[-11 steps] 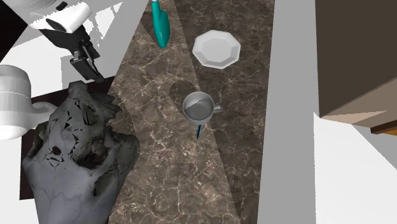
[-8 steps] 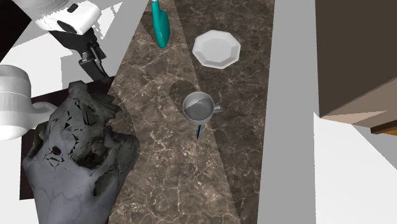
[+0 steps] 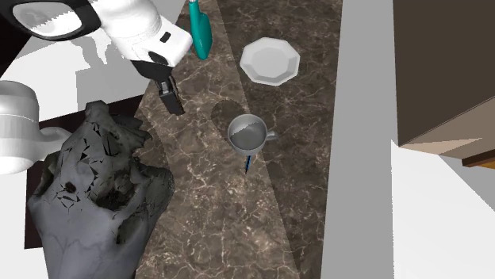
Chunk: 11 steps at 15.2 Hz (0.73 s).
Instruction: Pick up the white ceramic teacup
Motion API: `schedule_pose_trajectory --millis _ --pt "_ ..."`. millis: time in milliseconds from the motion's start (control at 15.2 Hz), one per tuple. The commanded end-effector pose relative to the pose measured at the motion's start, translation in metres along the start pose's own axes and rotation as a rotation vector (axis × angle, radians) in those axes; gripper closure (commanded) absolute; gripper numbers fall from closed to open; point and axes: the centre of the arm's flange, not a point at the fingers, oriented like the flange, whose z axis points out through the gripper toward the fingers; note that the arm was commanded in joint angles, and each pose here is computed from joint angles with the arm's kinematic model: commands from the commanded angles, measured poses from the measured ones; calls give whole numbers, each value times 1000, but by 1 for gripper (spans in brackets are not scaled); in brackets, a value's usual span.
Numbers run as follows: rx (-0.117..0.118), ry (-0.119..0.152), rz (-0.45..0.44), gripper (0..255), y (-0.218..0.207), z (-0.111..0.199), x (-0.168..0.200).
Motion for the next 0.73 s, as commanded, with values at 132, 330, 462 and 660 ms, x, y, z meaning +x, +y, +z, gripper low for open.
schedule_pose_trajectory --millis 132,330,462,660 --pt "3 -7 10 0 21 20 46" --pt "5 -12 18 0 36 37 79" --pt "7 -16 23 0 47 48 102" --pt "9 -21 31 0 63 65 135"
